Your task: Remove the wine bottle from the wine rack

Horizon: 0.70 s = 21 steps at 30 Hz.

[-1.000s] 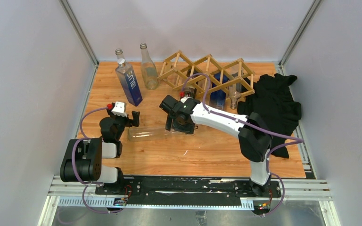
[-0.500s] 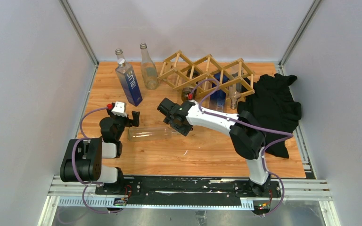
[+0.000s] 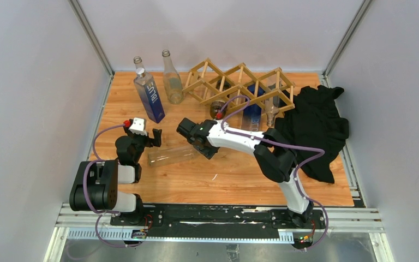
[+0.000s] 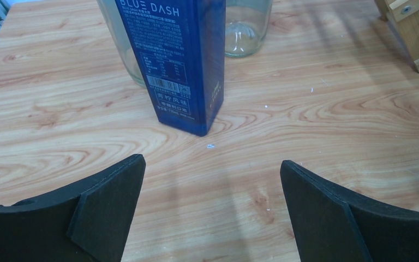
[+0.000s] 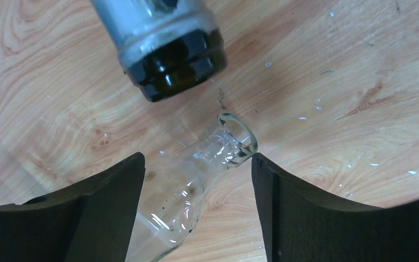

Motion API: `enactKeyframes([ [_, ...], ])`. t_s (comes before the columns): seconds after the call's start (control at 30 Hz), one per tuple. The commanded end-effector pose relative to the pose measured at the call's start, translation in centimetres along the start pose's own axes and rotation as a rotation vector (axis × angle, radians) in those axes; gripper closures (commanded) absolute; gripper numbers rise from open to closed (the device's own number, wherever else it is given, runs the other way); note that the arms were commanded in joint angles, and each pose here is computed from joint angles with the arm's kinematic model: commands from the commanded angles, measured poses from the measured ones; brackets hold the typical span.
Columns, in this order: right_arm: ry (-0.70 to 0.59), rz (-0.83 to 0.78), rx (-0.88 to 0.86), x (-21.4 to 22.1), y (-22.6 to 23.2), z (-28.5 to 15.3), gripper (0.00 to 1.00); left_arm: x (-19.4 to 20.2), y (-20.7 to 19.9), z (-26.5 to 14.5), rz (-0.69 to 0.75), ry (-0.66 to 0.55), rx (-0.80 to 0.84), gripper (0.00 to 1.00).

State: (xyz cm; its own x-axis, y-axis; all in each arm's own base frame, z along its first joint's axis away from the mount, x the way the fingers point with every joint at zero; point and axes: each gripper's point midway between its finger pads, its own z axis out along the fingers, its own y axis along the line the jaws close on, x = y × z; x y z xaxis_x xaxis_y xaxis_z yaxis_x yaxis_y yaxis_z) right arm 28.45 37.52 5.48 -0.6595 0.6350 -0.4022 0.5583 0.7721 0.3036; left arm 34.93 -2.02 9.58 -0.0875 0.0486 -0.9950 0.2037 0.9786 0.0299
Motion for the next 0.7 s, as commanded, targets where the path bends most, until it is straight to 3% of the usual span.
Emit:
enactKeyframes([
  [0.0, -0.058, -0.011, 0.038, 0.4, -0.4, 0.3, 0.26, -1.3, 0.6, 0.4, 0.015, -0.046, -0.017, 0.00],
  [0.1, -0.065, -0.022, 0.032, 0.7, 0.0, 0.1, 0.28, -1.3, 0.6, 0.4, 0.016, -0.046, -0.017, 0.00],
  [0.4, -0.101, -0.042, 0.041, 0.5, 0.2, 1.0, 0.51, -1.4, 0.6, 0.4, 0.016, -0.047, -0.016, 0.00],
  [0.67, -0.155, -0.094, 0.046, 0.2, 0.5, 2.4, 0.52, -1.3, 0.6, 0.4, 0.014, -0.046, -0.017, 0.00],
])
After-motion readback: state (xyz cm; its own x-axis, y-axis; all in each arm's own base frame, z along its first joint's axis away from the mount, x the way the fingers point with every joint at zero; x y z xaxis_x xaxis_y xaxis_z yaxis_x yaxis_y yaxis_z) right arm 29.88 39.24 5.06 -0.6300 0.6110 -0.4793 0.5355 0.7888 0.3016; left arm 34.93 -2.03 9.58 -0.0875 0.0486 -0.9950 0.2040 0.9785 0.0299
